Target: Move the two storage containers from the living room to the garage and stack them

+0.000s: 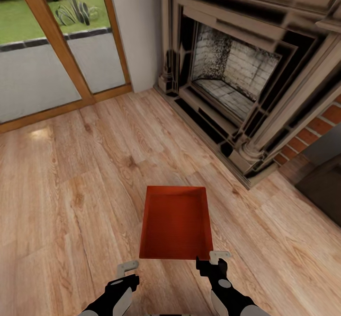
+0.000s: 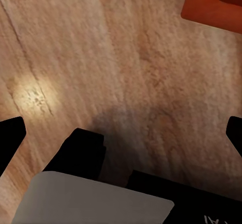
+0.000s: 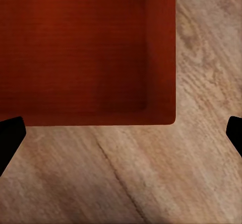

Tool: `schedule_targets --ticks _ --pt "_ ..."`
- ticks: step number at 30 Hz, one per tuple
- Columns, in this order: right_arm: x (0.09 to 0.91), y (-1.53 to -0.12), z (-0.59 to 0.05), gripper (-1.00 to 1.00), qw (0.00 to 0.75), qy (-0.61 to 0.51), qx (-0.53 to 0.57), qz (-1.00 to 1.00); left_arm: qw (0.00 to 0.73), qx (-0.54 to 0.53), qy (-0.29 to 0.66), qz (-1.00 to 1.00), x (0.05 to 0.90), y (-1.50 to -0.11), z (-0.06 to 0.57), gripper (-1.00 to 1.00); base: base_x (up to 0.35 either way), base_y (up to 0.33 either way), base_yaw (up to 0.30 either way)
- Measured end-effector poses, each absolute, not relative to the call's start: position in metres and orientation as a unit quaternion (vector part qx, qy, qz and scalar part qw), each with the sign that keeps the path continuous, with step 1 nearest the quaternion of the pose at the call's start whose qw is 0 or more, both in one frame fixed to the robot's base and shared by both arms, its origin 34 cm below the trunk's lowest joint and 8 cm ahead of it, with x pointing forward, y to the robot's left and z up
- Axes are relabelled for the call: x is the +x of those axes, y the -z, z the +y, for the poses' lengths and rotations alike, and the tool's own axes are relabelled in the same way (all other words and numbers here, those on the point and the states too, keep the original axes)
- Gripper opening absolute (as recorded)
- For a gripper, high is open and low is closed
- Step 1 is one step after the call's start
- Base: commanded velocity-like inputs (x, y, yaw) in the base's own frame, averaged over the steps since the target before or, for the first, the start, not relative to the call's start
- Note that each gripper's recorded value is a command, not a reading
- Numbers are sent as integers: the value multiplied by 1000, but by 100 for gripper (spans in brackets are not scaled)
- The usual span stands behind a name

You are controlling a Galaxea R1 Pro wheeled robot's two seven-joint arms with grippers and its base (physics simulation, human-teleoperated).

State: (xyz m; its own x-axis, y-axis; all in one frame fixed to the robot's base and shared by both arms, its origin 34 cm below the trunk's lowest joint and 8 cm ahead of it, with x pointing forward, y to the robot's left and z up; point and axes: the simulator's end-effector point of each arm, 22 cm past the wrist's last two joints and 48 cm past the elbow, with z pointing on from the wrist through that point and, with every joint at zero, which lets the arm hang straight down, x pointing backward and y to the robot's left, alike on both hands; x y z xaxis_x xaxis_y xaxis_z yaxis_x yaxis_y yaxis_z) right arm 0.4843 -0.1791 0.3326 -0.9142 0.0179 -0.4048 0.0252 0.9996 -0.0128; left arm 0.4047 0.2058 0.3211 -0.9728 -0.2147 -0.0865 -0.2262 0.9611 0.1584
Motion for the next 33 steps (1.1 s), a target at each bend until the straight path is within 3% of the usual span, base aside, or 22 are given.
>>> schedule_targets --ticks 33 --pt "476 -268 -180 100 207 9 12 978 34 -111 -84 990 396 -256 206 100 0 0 0"
